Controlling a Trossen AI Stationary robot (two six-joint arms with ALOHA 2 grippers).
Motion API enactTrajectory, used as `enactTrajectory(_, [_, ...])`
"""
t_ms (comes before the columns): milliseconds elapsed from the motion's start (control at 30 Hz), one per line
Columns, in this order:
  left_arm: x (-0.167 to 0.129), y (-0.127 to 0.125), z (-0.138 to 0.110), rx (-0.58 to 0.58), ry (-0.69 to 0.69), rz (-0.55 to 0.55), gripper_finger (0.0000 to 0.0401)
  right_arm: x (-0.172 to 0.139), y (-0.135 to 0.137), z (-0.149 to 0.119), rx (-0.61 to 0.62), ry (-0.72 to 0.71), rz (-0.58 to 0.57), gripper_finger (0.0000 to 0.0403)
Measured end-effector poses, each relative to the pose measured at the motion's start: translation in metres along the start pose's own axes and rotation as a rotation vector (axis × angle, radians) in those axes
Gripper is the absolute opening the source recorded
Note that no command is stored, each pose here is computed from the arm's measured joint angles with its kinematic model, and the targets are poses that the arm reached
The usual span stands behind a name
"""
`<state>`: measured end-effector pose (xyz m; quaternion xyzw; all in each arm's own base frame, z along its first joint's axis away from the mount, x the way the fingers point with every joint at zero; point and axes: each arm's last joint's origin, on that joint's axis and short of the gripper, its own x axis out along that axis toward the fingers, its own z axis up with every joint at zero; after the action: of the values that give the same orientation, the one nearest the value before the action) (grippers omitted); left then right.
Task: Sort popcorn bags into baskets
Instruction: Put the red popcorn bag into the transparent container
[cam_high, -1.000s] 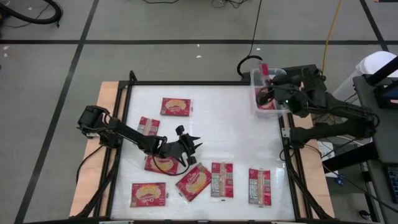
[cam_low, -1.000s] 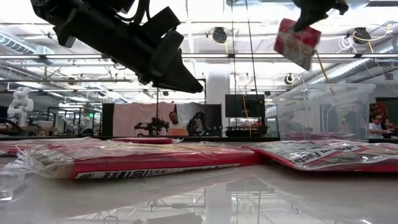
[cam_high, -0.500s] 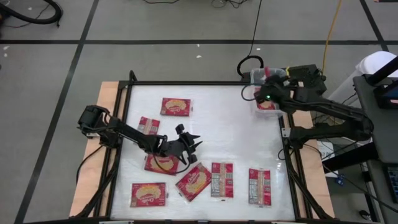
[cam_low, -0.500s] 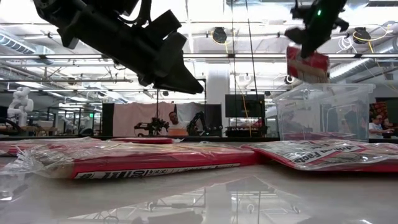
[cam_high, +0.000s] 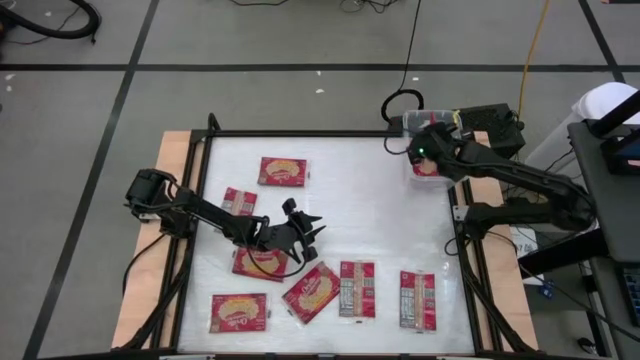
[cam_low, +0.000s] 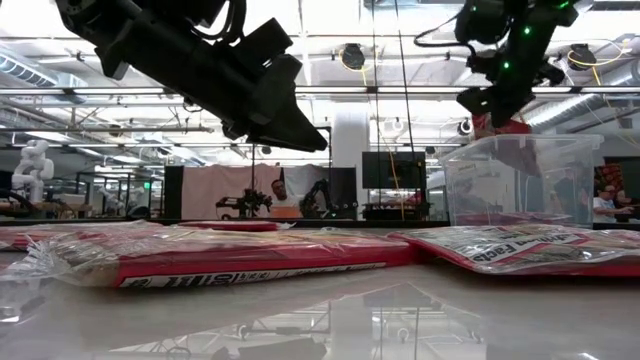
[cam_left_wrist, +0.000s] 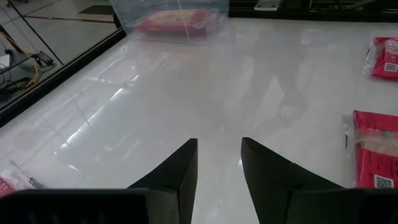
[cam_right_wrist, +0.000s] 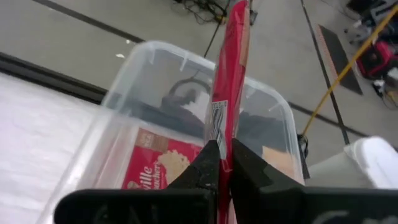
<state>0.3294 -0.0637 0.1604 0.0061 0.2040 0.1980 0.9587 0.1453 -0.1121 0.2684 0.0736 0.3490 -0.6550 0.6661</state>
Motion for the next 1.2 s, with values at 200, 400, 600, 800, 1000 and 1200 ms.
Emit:
enactTrajectory(200, [0.001,0.001,0.0,-0.002,0.001,0.003,0.0127,0.017,-0.002,-0.007,0.026,0.066,0.045,0.0008])
enactTrajectory(400, [0.001,0.001,0.0,-0.009,0.001,0.0,0.0127,0.025,-0.005,-0.01,0.043,0.118,0.068,0.0008])
enactTrajectory(600, [0.001,0.001,0.0,-0.02,0.001,0.0,0.0127,0.029,-0.01,-0.01,0.069,0.134,0.055,0.0009])
enactTrajectory(800, [0.001,0.001,0.0,-0.024,0.001,-0.001,0.0127,0.03,-0.011,-0.01,0.077,0.149,0.068,0.0039])
enactTrajectory(1000, [0.001,0.001,0.0,-0.024,0.002,-0.003,0.0127,0.031,-0.01,-0.01,0.085,0.149,0.071,0.0098])
enactTrajectory(1200, [0.001,0.001,0.0,-0.024,0.002,-0.003,0.0127,0.031,-0.008,-0.01,0.082,0.165,0.118,0.0135])
